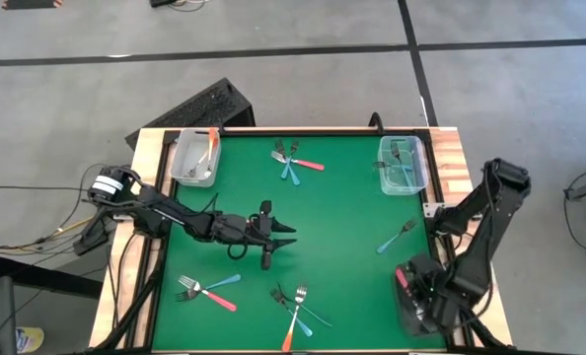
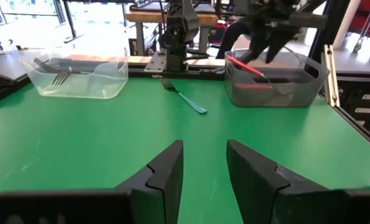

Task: Sort silverware by color (type)
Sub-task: Put the blue fork into the transparent bin

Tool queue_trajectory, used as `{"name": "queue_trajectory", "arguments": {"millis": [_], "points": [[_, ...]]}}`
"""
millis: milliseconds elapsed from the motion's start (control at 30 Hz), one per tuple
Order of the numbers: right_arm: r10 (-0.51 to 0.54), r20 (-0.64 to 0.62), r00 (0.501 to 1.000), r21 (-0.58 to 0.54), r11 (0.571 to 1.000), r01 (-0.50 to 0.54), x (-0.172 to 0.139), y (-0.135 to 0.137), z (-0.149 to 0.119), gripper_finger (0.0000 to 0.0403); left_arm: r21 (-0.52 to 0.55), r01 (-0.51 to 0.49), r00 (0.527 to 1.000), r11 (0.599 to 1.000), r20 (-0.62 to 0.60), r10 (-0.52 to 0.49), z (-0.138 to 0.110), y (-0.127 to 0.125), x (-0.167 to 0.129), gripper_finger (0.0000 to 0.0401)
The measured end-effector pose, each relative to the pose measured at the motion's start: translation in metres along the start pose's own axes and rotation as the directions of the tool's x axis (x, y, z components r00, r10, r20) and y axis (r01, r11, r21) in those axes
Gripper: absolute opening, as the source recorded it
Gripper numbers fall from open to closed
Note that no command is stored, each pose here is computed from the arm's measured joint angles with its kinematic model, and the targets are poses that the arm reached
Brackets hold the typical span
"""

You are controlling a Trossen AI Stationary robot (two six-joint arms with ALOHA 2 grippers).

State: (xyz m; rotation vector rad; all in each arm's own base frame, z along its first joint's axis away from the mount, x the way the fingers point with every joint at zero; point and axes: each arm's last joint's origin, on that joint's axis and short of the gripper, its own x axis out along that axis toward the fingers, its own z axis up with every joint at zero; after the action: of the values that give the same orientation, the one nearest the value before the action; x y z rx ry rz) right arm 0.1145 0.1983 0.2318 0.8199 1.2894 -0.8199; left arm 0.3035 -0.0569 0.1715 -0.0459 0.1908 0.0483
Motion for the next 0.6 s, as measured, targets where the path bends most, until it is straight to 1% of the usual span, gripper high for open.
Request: {"name": "queue_trajectory", "arguments": {"millis": [133, 300, 333, 400, 433, 500, 567, 600], "points": [[0.004, 0.081, 0.997, -0.031, 1.0, -0.002, -0.009, 0.001, 0.021, 0.0186, -0.002, 0.0, 1.0, 1.0, 0.008, 0.0, 0.001, 0.0, 0.0, 0.011], [0.06, 0.216, 0.975, -0.124, 0.992, -0.034, -0.022, 0.003, 0.051, 0.0177, -0.002, -0.003, 1.0, 1.0, 0.007, 0.003, 0.001, 0.0, 0.0, 0.011], [0.06, 0.241, 0.969, -0.153, 0.988, -0.023, -0.023, 0.003, 0.057, 0.0176, -0.002, -0.006, 1.0, 1.0, 0.007, 0.006, 0.001, 0.0, 0.0, 0.011], [0.029, 0.279, 0.96, -0.219, 0.975, 0.034, -0.023, 0.003, 0.07, 0.0174, -0.002, -0.018, 1.0, 1.0, 0.008, 0.018, 0.001, 0.001, 0.0, 0.011], [0.0, 0.29, 0.957, -0.258, 0.963, 0.078, -0.022, 0.003, 0.077, 0.0172, -0.002, -0.023, 1.0, 1.0, 0.008, 0.023, 0.001, 0.002, 0.0, 0.011], [-0.071, 0.302, 0.951, -0.354, 0.918, 0.181, -0.017, 0.003, 0.091, 0.017, -0.002, -0.028, 1.0, 1.0, 0.005, 0.028, 0.0, 0.003, 0.0, 0.011], [-0.14, 0.295, 0.945, -0.456, 0.848, 0.268, -0.011, 0.004, 0.104, 0.0168, -0.002, -0.03, 1.0, 1.0, 0.002, 0.03, 0.0, 0.003, 0.001, 0.011], [-0.165, 0.28, 0.946, -0.506, 0.812, 0.291, -0.008, 0.004, 0.111, 0.0167, -0.002, -0.03, 1.0, 1.0, 0.002, 0.03, 0.0, 0.003, 0.001, 0.011]]}}
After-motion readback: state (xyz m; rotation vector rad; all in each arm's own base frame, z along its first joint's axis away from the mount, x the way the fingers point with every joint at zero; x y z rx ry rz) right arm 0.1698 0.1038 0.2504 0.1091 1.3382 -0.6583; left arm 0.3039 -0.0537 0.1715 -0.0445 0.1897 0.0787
